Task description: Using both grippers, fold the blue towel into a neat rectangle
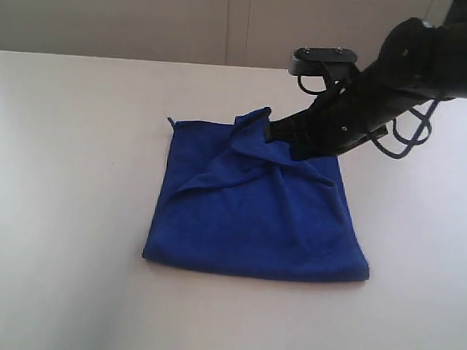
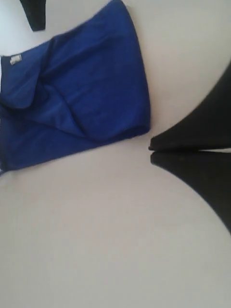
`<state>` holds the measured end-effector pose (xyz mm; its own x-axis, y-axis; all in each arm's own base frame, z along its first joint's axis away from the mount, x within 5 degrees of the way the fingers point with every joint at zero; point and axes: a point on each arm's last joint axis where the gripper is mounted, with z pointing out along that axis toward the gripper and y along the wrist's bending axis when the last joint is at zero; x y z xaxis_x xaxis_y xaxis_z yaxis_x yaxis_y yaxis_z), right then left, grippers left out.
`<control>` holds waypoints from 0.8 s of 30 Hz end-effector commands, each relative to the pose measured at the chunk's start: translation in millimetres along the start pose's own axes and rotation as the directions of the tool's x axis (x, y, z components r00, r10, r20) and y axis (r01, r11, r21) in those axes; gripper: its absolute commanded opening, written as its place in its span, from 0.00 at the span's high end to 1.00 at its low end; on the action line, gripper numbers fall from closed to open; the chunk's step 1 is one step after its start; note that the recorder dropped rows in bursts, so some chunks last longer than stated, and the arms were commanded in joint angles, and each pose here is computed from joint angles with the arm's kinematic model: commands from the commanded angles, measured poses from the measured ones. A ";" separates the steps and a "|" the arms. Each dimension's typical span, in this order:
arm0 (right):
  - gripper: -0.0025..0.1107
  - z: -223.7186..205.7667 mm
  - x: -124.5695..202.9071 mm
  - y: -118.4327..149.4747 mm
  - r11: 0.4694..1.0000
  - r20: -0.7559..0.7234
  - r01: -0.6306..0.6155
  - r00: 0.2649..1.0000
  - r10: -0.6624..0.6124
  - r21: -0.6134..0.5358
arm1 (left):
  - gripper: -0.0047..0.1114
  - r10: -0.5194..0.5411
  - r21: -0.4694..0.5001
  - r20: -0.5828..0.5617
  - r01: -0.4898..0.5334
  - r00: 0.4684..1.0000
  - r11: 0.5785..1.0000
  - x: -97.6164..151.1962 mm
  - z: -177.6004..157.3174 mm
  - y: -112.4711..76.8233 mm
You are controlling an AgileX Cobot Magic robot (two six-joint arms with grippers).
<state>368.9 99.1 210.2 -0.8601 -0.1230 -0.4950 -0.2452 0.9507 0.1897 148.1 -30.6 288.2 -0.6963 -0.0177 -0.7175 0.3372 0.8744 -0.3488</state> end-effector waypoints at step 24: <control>0.70 95.5 -61.1 22.8 0.978 0.023 0.181 0.983 -0.180 -0.099 | 0.96 0.209 -0.012 -0.243 -0.218 0.947 0.976 -25.6 160.6 25.7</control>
<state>457.0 151.6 163.0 -0.8029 -0.2774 -0.5277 -0.4269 0.8854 0.1840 272.8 -86.2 207.4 -0.7321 0.2080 -0.6486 0.4468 0.8654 -0.2267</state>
